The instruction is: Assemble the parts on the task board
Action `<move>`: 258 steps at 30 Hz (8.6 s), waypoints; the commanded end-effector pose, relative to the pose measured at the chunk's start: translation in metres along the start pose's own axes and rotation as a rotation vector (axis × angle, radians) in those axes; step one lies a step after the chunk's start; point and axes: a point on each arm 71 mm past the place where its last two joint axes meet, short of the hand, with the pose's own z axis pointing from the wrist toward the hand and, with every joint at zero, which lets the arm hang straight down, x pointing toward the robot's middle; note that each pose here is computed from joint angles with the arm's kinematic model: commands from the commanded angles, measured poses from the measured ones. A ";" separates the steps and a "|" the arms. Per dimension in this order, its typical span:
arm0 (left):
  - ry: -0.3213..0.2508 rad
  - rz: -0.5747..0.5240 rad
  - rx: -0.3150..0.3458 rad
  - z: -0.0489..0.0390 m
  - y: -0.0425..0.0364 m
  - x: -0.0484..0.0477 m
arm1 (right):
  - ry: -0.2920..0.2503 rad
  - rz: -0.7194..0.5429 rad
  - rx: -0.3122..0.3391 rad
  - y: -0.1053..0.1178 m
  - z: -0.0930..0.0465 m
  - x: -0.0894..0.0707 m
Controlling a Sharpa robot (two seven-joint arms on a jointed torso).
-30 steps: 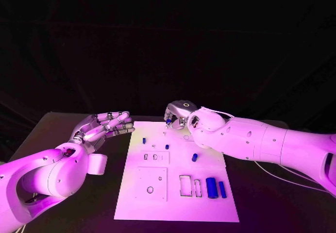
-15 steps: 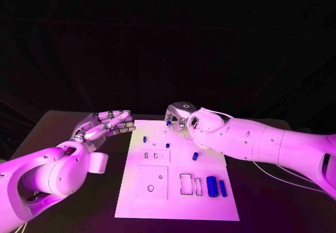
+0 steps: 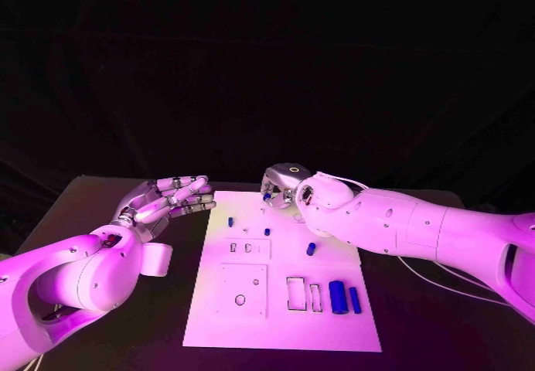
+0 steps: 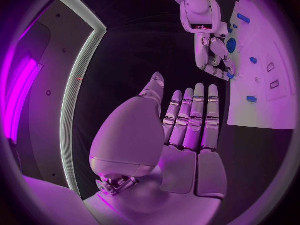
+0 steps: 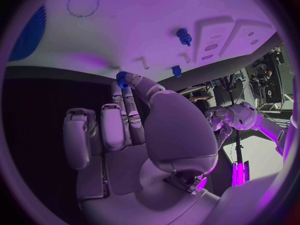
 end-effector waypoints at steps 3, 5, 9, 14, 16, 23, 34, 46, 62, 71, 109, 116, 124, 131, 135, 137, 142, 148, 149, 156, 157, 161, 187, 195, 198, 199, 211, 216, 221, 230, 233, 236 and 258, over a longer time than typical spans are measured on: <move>0.027 -0.006 0.003 0.0002 -0.0010 0.0034 | 0.016 -0.004 0.004 -0.001 0.001 0.004; 0.027 -0.006 0.002 0.0003 -0.0009 0.0034 | 0.017 -0.003 0.004 -0.001 0.001 0.004; 0.028 -0.006 0.001 0.0005 -0.0008 0.0036 | 0.024 -0.002 0.003 0.000 0.002 0.005; 0.029 -0.007 -0.001 0.0008 -0.0005 0.0038 | 0.035 -0.005 0.009 -0.001 0.003 0.006; 0.029 -0.006 -0.001 0.0009 -0.0005 0.0038 | 0.034 -0.005 0.013 -0.002 0.003 0.006; 0.026 -0.006 -0.001 0.0008 -0.0005 0.0025 | 0.010 0.002 0.006 -0.006 -0.003 0.003; 0.026 -0.006 -0.005 0.0006 -0.0002 0.0018 | -0.041 0.073 0.019 -0.029 -0.042 -0.020; 0.049 -0.014 -0.022 0.0068 0.0041 0.0126 | -0.041 0.276 0.110 -0.077 -0.083 -0.036; 0.050 -0.014 -0.026 0.0097 0.0059 0.0137 | 0.126 0.240 0.209 -0.098 -0.084 -0.021; 0.050 -0.013 -0.025 0.0097 0.0058 0.0130 | 0.130 0.214 0.228 -0.099 -0.078 -0.016; 0.042 -0.004 -0.027 0.0098 0.0059 0.0098 | 0.164 0.173 0.235 -0.094 -0.069 -0.005; 0.041 -0.004 -0.028 0.0096 0.0059 0.0094 | 0.171 0.164 0.233 -0.092 -0.067 -0.004; 0.039 -0.002 -0.031 0.0093 0.0060 0.0084 | 0.158 0.113 0.232 -0.089 -0.065 -0.004; 0.033 0.000 -0.032 0.0094 0.0061 0.0068 | 0.142 0.078 0.220 -0.086 -0.064 -0.005; 0.033 0.000 -0.032 0.0095 0.0061 0.0068 | 0.109 0.073 0.207 -0.083 -0.064 -0.006; 0.033 0.000 -0.032 0.0096 0.0062 0.0068 | 0.087 0.072 0.198 -0.080 -0.064 -0.008; 0.032 0.001 -0.032 0.0098 0.0063 0.0064 | 0.033 0.072 0.161 -0.069 -0.066 -0.013; 0.026 0.003 -0.031 0.0105 0.0064 0.0044 | -0.038 0.071 0.090 -0.041 -0.061 -0.022; 0.025 0.003 -0.030 0.0106 0.0064 0.0042 | -0.045 0.069 0.079 -0.037 -0.060 -0.022; 0.023 0.004 -0.028 0.0114 0.0066 0.0039 | -0.072 0.055 -0.001 -0.001 -0.046 -0.022; 0.023 0.004 -0.028 0.0114 0.0066 0.0039 | -0.073 0.054 -0.008 0.003 -0.044 -0.022; 0.023 0.004 -0.028 0.0113 0.0066 0.0040 | -0.066 0.053 -0.028 0.015 -0.037 -0.017; 0.023 0.004 -0.027 0.0111 0.0064 0.0043 | 0.036 0.069 -0.029 0.031 -0.020 0.016; 0.022 0.004 -0.028 0.0110 0.0063 0.0039 | 0.025 0.081 -0.018 0.028 -0.017 0.018; 0.022 0.005 -0.028 0.0110 0.0064 0.0039 | 0.011 0.086 -0.017 0.028 -0.016 0.018; 0.022 0.005 -0.028 0.0111 0.0064 0.0038 | 0.009 0.088 -0.017 0.028 -0.016 0.018; 0.020 0.005 -0.030 0.0112 0.0066 0.0034 | 0.027 0.097 -0.031 0.032 -0.015 0.020; 0.017 0.007 -0.032 0.0111 0.0066 0.0027 | 0.050 0.105 -0.035 0.032 -0.016 0.021; 0.016 0.007 -0.032 0.0110 0.0066 0.0023 | 0.068 0.115 -0.029 0.030 -0.017 0.022; 0.014 0.009 -0.032 0.0111 0.0066 0.0021 | 0.096 0.119 0.008 0.022 -0.016 0.025; 0.013 0.010 -0.032 0.0113 0.0067 0.0018 | 0.089 0.119 0.014 0.020 -0.017 0.024; 0.012 0.010 -0.032 0.0115 0.0068 0.0014 | 0.077 0.121 0.016 0.019 -0.018 0.023; -0.007 0.017 -0.031 0.0094 0.0057 -0.0077 | -0.001 0.299 0.016 -0.072 -0.107 -0.034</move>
